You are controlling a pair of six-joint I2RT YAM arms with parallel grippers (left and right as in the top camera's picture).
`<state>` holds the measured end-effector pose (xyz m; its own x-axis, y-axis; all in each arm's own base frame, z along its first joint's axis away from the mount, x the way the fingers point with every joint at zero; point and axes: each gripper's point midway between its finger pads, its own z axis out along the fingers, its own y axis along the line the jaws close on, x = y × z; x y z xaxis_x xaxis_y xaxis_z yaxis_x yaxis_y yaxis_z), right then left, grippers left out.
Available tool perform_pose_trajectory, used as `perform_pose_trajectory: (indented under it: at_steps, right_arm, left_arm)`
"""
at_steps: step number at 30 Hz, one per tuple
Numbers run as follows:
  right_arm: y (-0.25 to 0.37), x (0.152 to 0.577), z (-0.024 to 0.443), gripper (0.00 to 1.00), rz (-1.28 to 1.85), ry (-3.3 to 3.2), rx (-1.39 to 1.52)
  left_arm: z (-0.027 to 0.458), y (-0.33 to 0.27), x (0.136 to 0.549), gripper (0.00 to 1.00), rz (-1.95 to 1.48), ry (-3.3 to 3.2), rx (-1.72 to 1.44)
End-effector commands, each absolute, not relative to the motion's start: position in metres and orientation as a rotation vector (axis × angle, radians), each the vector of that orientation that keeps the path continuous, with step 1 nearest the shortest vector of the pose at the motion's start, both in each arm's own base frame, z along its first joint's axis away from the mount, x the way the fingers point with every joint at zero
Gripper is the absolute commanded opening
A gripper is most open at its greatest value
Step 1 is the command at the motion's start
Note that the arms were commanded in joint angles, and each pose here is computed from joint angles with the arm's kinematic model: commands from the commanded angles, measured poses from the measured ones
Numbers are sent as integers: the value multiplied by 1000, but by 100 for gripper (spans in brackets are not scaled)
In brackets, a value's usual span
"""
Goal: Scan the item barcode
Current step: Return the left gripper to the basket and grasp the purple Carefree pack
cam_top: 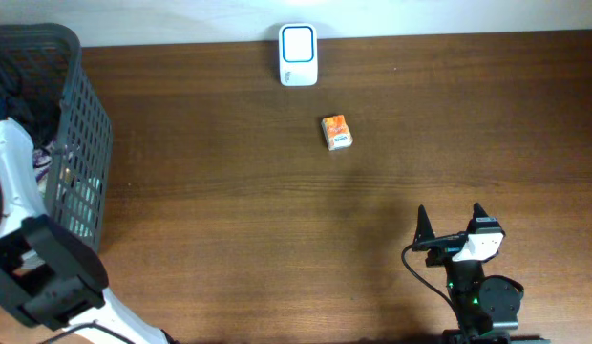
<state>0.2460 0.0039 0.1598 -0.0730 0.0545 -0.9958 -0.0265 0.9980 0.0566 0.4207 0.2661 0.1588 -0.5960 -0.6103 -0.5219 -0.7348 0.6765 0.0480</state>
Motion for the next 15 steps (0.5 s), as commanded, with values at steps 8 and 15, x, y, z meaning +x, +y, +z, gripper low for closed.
perform_pose_trajectory:
  at_steps: [8,15]
  right_arm:
    - [4,246,156,99,72,1647,27]
    - [4,246,156,99,72,1648,27]
  left_arm:
    - [126,299,426,96,399,2406,-1056]
    - [137,271,469,91,236,2345,-928]
